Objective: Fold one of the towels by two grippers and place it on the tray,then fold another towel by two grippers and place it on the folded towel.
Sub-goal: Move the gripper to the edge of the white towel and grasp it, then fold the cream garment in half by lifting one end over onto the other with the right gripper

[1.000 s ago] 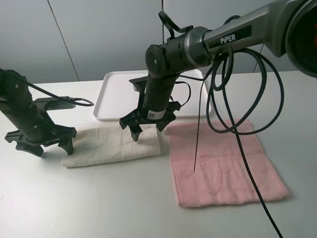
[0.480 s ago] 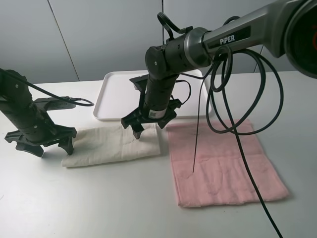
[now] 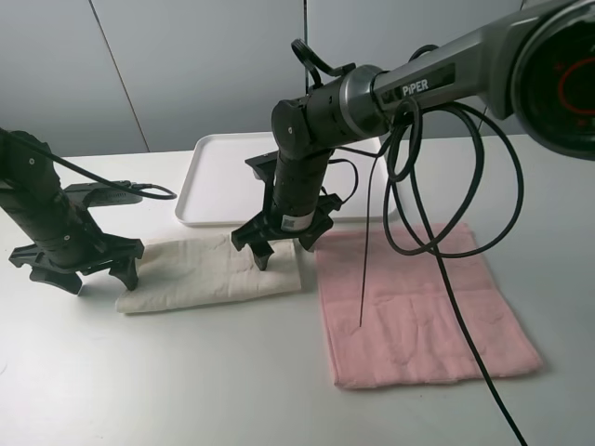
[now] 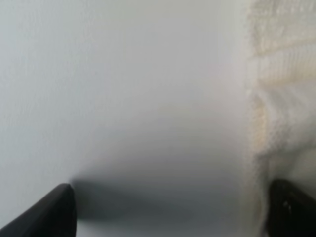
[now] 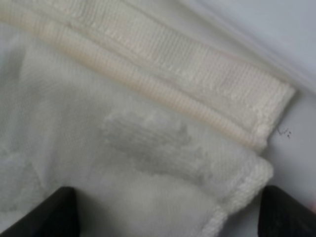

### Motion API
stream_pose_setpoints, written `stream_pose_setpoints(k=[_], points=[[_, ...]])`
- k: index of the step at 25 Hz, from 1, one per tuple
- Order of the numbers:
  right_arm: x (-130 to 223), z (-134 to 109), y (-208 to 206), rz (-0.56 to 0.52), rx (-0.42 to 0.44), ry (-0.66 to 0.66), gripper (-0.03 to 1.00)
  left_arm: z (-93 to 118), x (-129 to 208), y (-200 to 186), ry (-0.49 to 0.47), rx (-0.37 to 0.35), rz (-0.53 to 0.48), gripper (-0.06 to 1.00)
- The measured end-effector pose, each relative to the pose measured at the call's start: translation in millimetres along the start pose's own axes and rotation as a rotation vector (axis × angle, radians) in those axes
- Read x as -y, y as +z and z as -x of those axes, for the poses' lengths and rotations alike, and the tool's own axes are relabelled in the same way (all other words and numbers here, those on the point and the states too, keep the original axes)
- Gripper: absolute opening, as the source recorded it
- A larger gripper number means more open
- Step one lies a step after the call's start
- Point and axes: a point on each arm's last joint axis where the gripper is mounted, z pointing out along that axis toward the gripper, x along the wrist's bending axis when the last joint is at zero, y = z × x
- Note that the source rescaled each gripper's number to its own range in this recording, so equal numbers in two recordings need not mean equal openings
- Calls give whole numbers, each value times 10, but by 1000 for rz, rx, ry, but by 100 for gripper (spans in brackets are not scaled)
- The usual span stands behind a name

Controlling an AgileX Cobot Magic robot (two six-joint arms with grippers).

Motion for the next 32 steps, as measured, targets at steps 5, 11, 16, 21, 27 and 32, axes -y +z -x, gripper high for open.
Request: stream_pose_setpoints(k=[5, 11, 16, 21, 27, 32], points=[[-8, 0, 14, -2, 0, 0, 78, 0, 0, 0, 0, 0, 0, 100], [-14, -5, 29, 5, -7, -10, 49, 0, 0, 0, 0, 0, 0, 100], [-10, -30, 58, 1, -37, -4, 15, 0, 0, 0, -2, 0, 0, 100], [-9, -35, 58, 1, -43, -40, 9, 0, 0, 0, -2, 0, 0, 100], [-17, -77, 4, 9, -84, -69, 9, 0, 2, 0, -4, 0, -2, 100], [-19, -176, -231, 29, -173, -83, 9, 0, 2, 0, -2, 0, -2, 100]])
